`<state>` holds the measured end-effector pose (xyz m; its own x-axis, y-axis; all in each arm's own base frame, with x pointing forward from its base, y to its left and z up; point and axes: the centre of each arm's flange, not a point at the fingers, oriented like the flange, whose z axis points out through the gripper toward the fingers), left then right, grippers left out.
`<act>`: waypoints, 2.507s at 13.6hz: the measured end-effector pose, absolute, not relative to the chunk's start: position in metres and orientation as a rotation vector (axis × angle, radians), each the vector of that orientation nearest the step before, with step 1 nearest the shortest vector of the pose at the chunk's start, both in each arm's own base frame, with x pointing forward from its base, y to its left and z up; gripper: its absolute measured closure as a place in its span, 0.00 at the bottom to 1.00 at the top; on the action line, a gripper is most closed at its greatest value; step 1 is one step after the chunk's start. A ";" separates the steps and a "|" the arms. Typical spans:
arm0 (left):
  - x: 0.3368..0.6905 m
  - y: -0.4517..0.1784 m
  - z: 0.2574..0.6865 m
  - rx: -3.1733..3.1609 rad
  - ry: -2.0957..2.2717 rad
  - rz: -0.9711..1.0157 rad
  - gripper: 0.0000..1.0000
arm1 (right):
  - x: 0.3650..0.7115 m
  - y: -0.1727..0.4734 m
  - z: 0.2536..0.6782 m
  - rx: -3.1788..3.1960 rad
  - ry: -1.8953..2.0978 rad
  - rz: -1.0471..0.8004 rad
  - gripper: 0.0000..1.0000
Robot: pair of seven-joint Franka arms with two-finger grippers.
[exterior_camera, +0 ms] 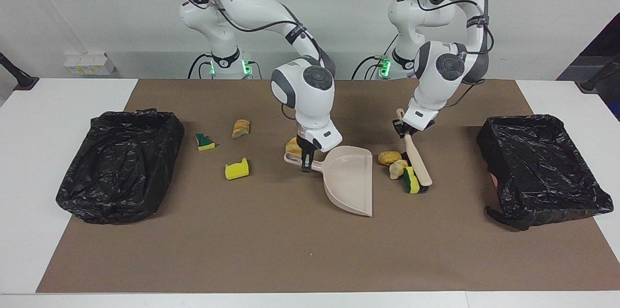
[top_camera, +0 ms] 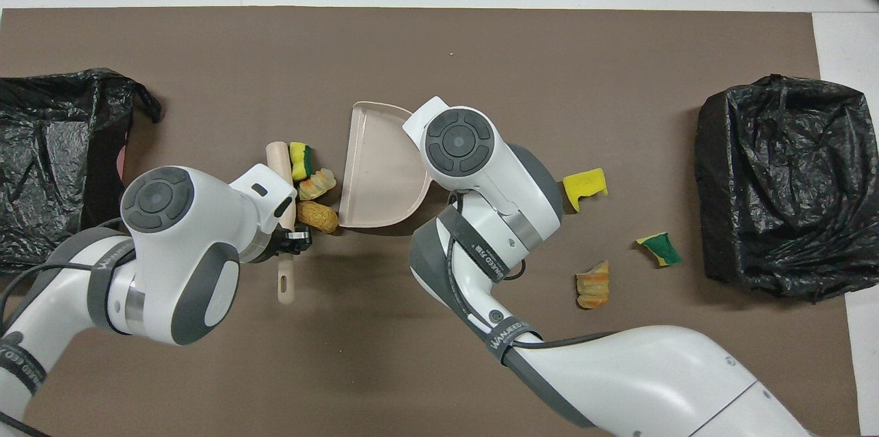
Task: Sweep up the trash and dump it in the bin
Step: 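Sweep the bread and sponge pieces into the dustpan with the left gripper, then carry the loaded dustpan with the right gripper toward the nearer black bag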
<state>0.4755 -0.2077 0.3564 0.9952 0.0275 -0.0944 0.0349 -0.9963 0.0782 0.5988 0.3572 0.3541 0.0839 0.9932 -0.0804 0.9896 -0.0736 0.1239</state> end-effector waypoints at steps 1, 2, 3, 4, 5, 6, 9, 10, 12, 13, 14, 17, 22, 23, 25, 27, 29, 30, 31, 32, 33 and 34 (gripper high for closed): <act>0.472 -0.221 0.359 3.051 0.020 -0.119 0.74 | 0.599 0.356 0.354 2.192 2.038 0.034 0.69; 0.468 -0.233 0.362 3.046 -0.012 -0.097 0.74 | 0.600 0.355 0.354 2.187 2.043 0.030 0.69; 0.464 -0.245 0.365 3.040 -0.051 -0.087 0.74 | 0.600 0.355 0.354 2.186 2.044 0.029 0.69; 0.457 -0.261 0.367 3.033 -0.102 -0.083 0.74 | 0.599 0.355 0.354 2.186 2.044 0.029 0.69; 0.450 -0.276 0.370 3.026 -0.157 -0.073 0.74 | 0.599 0.355 0.354 2.186 2.044 0.028 0.69; 0.446 -0.289 0.375 3.017 -0.201 -0.064 0.74 | 0.599 0.355 0.354 2.186 2.045 0.027 0.69; 0.449 -0.296 0.389 3.013 -0.239 -0.097 0.74 | 0.600 0.354 0.354 2.170 2.061 0.025 0.69; 0.452 -0.293 0.394 3.016 -0.231 -0.113 0.74 | 0.601 0.352 0.354 2.167 2.064 0.024 0.69; 0.456 -0.283 0.398 3.030 -0.215 -0.184 0.74 | 0.602 0.351 0.354 2.162 2.069 0.023 0.69; 0.455 -0.278 0.397 3.041 -0.212 -0.244 0.74 | 0.602 0.351 0.354 2.161 2.070 0.023 0.69; 0.453 -0.274 0.395 3.047 -0.209 -0.283 0.74 | 0.602 0.351 0.354 2.161 2.070 0.023 0.69; 0.452 -0.257 0.390 3.068 -0.171 -0.394 0.74 | 0.602 0.350 0.354 2.155 2.077 0.022 0.69; 0.461 -0.231 0.402 3.166 0.056 -0.362 0.74 | 0.612 0.333 0.354 2.123 2.110 0.014 0.69; 0.458 -0.231 0.408 3.171 0.087 -0.351 0.74 | 0.613 0.331 0.354 2.122 2.112 0.014 0.69; 0.443 -0.232 0.415 3.182 0.111 -0.340 0.74 | 0.614 0.329 0.355 2.123 2.111 0.014 0.69; 0.411 -0.250 0.411 3.203 0.053 -0.322 0.74 | 0.615 0.326 0.359 2.143 2.106 0.027 0.69; 0.376 -0.281 0.407 3.223 0.037 -0.284 0.74 | 0.621 0.315 0.370 2.149 2.116 0.050 0.69; 0.358 -0.298 0.404 3.232 0.035 -0.269 0.74 | 0.625 0.306 0.376 2.150 2.129 0.065 0.69; 0.343 -0.312 0.400 3.237 0.033 -0.251 0.74 | 0.629 0.296 0.384 2.149 2.141 0.081 0.69; 0.331 -0.324 0.395 3.235 0.028 -0.227 0.74 | 0.633 0.286 0.392 2.152 2.142 0.098 0.69; 0.320 -0.333 0.389 3.227 0.017 -0.203 0.74 | 0.636 0.276 0.400 2.157 2.140 0.113 0.69; 0.309 -0.342 0.383 3.216 0.015 -0.187 0.74 | 0.637 0.268 0.408 2.162 2.138 0.119 0.69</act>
